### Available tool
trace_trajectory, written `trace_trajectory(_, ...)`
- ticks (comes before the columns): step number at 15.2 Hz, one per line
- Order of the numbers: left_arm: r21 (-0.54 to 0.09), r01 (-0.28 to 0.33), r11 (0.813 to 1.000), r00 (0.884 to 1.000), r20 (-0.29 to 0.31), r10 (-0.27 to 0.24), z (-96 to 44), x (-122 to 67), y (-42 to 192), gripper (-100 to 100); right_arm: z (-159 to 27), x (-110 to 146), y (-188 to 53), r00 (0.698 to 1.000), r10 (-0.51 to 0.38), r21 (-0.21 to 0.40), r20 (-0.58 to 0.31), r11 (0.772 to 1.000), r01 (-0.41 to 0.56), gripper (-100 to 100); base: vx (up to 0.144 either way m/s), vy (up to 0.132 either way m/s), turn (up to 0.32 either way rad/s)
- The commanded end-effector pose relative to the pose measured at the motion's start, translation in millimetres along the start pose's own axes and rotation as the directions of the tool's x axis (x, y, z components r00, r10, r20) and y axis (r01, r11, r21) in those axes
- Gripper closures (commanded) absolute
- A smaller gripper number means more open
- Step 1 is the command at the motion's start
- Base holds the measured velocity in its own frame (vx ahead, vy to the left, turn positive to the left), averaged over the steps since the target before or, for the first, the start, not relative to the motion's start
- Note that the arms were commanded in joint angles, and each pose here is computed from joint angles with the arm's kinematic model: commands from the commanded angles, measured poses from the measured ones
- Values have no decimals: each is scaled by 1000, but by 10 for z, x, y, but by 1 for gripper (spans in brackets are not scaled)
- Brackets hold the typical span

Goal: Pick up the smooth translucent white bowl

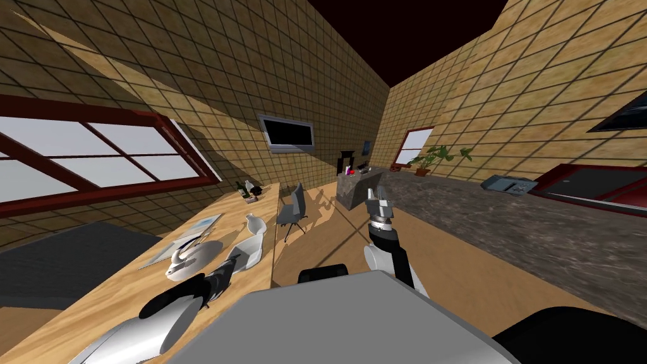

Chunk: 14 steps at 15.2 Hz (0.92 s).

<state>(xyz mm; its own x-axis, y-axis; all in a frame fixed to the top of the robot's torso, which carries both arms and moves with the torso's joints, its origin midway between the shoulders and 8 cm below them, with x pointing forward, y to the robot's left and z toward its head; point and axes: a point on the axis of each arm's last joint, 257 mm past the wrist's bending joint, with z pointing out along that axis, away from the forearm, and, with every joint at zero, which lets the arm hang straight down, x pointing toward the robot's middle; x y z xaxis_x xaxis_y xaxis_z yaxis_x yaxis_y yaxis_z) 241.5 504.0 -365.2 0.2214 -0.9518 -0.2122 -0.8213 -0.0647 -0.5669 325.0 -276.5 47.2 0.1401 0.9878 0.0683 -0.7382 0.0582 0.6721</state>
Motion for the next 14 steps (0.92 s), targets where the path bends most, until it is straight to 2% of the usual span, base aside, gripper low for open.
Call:
trace_trajectory(1, -39, 11, 999, 1000, 4, -11, 0, -40, 106, -100, 0, 0, 0, 1000, 0, 0, 0, 1000, 0, 0, 15, 25, -78)
trace_trajectory(3, -99, 32, 995, 999, 13, -31, -16, -121, 265, -100, 0, 0, 0, 1000, 0, 0, 0, 1000, 0, 0, 19, 30, -102)
trace_trajectory(4, -103, 32, 994, 999, 13, -31, -17, -122, 275, -100, 0, 0, 0, 1000, 0, 0, 0, 1000, 0, 0, 16, 30, -78)
trace_trajectory(8, -183, 60, 981, 998, 25, -57, -55, -218, 485, -100, 0, 0, 0, 1000, 0, 0, 0, 1000, 0, 0, 16, 25, -82)
trace_trajectory(9, -192, 64, 979, 998, 27, -60, -60, -229, 509, -100, 0, 0, 0, 1000, 0, 0, 0, 1000, 0, 0, 11, 22, -43)
trace_trajectory(10, -175, 58, 983, 998, 24, -54, -52, -211, 472, -100, 0, 0, 0, 1000, 0, 0, 0, 1000, 0, 0, 5, 12, -13)
trace_trajectory(11, -180, 64, 982, 998, 28, -60, 21, -217, 523, -100, 0, 0, 0, 1000, 0, 0, 0, 1000, 0, 0, 4, 11, -36)
trace_trajectory(14, -180, 68, 981, 997, 31, -64, 95, -218, 563, -100, 0, 0, 0, 1000, 0, 0, 0, 1000, 0, 0, 5, 15, -36)
